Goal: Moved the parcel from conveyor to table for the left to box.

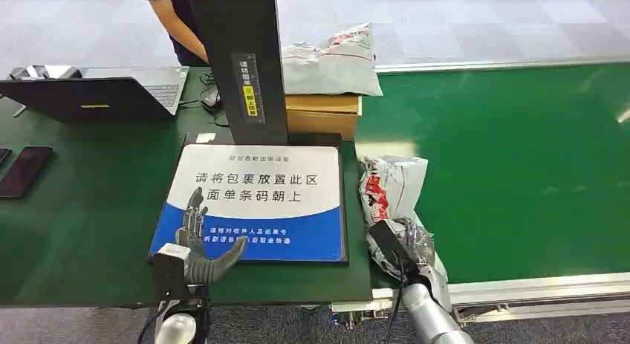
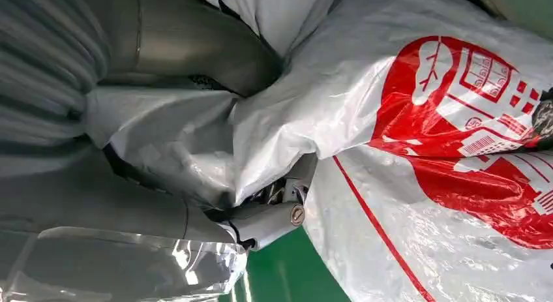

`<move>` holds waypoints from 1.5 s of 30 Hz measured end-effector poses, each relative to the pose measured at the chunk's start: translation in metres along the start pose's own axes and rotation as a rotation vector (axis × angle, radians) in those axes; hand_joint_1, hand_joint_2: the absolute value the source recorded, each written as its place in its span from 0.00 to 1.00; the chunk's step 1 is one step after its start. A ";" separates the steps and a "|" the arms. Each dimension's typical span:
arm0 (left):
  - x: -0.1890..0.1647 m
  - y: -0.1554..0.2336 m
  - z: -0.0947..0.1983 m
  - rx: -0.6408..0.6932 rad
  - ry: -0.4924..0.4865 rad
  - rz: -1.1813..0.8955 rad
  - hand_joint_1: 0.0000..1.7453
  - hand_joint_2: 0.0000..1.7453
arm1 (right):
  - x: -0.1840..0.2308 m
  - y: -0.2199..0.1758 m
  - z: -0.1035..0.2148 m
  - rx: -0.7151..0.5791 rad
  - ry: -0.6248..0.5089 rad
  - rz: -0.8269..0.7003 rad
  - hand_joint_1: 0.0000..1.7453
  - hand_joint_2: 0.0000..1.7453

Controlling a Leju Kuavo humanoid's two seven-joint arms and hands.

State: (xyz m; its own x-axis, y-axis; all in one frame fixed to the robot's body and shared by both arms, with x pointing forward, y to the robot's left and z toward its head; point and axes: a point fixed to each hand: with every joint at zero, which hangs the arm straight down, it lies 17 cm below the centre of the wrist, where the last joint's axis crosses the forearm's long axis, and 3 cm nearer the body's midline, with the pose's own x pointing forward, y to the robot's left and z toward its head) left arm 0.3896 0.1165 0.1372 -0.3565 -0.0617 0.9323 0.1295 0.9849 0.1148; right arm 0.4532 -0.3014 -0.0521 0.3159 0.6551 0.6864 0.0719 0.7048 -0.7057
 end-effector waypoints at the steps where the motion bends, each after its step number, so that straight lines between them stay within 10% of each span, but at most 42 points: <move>1: 0.000 0.000 0.000 0.000 0.000 0.000 0.00 1.00 | 0.000 0.000 0.000 0.001 0.000 0.000 1.00 1.00; 24: 0.000 0.000 0.001 0.000 0.001 0.000 0.00 1.00 | 0.003 0.004 0.004 0.000 -0.009 -0.007 1.00 1.00; 29: 0.002 0.003 0.002 0.011 -0.016 0.000 0.00 1.00 | 0.101 -0.061 0.035 -0.250 -0.377 0.050 1.00 1.00; 45: 0.004 0.007 0.001 0.028 -0.028 0.006 0.00 1.00 | 0.216 -0.150 0.098 -0.517 -0.628 -0.098 1.00 1.00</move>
State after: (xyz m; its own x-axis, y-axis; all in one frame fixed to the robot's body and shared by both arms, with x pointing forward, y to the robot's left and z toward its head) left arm 0.3883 0.1232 0.1412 -0.3814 -0.0520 0.9230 0.1054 0.9895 0.0992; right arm 0.4176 -0.2392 0.2191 -0.2921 0.7358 0.6110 0.5474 0.6525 -0.5240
